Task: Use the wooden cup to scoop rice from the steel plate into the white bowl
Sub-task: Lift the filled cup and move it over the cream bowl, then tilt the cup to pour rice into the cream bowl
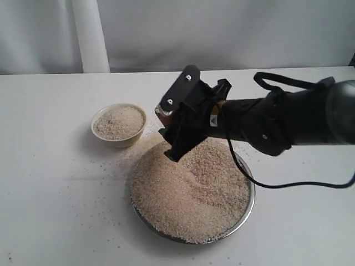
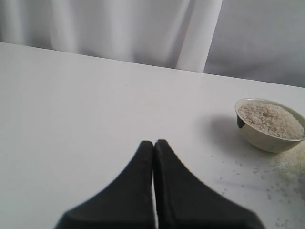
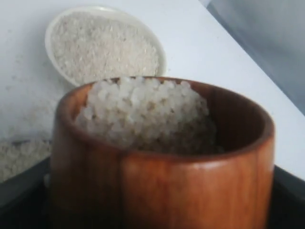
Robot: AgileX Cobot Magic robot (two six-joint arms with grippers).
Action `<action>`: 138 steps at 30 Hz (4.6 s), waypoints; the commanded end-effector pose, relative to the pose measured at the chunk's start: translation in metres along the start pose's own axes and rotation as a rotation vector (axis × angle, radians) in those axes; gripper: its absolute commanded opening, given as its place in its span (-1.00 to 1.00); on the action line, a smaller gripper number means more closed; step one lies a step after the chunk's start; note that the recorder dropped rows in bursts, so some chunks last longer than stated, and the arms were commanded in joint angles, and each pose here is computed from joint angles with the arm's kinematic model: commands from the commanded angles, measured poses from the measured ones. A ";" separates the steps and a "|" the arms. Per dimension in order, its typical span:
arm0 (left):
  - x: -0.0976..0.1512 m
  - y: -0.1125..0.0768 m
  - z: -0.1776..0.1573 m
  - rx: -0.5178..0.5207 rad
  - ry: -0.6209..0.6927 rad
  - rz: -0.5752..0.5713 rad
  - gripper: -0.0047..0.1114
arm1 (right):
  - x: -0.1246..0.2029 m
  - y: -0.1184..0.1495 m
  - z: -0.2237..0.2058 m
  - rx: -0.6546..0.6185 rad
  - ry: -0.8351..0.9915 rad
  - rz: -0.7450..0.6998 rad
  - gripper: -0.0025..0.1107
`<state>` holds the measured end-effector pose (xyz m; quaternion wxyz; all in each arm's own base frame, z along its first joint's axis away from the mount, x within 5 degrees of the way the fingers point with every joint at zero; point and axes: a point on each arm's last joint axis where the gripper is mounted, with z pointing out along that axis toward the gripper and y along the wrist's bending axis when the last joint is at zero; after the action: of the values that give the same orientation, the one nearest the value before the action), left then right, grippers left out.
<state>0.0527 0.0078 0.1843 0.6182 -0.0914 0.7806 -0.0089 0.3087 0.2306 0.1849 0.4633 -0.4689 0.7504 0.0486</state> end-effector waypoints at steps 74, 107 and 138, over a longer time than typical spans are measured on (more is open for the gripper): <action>0.001 0.000 0.001 0.002 0.003 -0.010 -0.92 | -0.123 0.032 0.103 0.339 0.569 -0.833 -0.96; 0.001 0.000 0.001 0.002 0.003 -0.010 -0.92 | -0.123 0.035 0.111 0.409 0.599 -1.068 -0.96; 0.001 0.000 0.001 0.002 0.003 -0.010 -0.92 | -0.110 0.030 0.130 0.427 0.627 -1.263 -0.96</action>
<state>0.0527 0.0078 0.1843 0.6182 -0.0914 0.7806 -0.0089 0.3820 0.3880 0.1756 0.2501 -0.7015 0.4442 -0.4980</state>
